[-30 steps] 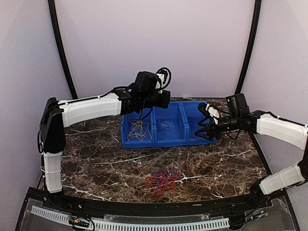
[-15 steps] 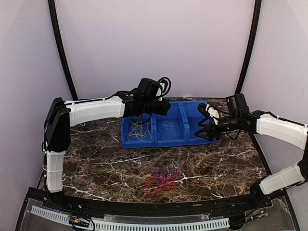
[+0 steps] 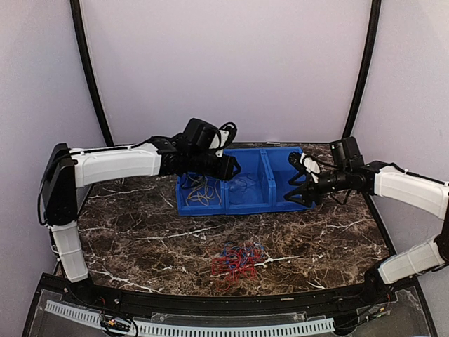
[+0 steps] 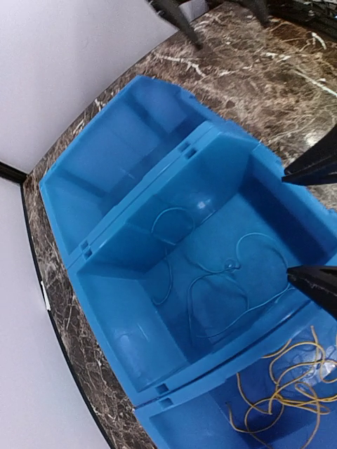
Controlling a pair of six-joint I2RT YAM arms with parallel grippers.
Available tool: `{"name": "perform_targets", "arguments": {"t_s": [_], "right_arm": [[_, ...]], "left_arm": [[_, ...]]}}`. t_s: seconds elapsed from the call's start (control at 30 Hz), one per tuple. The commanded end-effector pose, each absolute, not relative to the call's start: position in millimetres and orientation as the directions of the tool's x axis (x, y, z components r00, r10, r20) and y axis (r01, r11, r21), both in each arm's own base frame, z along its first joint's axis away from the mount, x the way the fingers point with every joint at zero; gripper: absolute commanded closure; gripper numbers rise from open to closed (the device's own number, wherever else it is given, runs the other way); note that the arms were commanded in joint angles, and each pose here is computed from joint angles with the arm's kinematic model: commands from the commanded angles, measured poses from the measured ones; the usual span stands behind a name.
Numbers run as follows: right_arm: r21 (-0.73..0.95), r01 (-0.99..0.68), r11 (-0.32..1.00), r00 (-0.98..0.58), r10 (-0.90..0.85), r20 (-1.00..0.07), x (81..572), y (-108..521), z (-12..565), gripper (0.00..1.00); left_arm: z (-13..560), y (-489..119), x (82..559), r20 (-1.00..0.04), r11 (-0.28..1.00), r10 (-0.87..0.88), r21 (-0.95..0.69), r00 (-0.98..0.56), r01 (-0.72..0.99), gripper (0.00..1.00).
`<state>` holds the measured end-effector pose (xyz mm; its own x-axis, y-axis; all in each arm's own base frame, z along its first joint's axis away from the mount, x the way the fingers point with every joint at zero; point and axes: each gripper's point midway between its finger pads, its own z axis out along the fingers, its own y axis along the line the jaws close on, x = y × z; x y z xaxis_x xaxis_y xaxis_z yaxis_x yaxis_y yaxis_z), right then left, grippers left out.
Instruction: Untangle the cables
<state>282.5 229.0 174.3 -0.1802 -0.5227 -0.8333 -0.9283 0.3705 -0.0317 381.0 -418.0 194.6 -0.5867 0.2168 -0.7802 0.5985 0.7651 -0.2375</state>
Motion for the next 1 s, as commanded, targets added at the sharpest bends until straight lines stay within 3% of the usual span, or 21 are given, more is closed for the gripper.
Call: {"name": "perform_targets", "arguments": {"t_s": [0.0, 0.23, 0.43, 0.6, 0.8, 0.97], "right_arm": [[-0.052, -0.944, 0.327, -0.13, -0.509, -0.851, 274.7, 230.8, 182.3, 0.37], [-0.026, -0.956, 0.291, -0.131, -0.508, -0.852, 269.3, 235.0, 179.3, 0.39], [-0.007, -0.969, 0.246, -0.124, -0.514, -0.849, 260.2, 242.5, 174.8, 0.43], [-0.012, -0.992, 0.128, -0.061, -0.555, -0.83, 235.6, 260.7, 164.3, 0.5], [-0.034, -0.999, 0.022, 0.013, -0.612, -0.791, 211.6, 282.7, 146.5, 0.49], [-0.027, -1.0, 0.003, 0.018, -0.668, -0.744, 209.7, 289.5, 130.2, 0.48]], "left_arm": [[243.1, -403.9, 329.7, -0.846, 0.632, 0.181, -0.29, -0.501, 0.718, 0.59], [254.3, -390.5, 263.2, -0.887, 0.512, 0.207, -0.261, -0.412, 0.818, 0.59], [206.3, -376.0, 235.3, -0.824, 0.523, 0.288, -0.292, -0.488, 0.801, 0.61], [168.8, -371.8, 219.1, -0.76, 0.53, 0.34, -0.332, -0.555, 0.78, 0.61], [137.9, -378.6, 214.0, -0.711, 0.561, 0.321, -0.389, -0.625, 0.731, 0.6], [115.4, -394.9, 208.6, -0.677, 0.544, 0.337, -0.427, -0.654, 0.722, 0.49]]}}
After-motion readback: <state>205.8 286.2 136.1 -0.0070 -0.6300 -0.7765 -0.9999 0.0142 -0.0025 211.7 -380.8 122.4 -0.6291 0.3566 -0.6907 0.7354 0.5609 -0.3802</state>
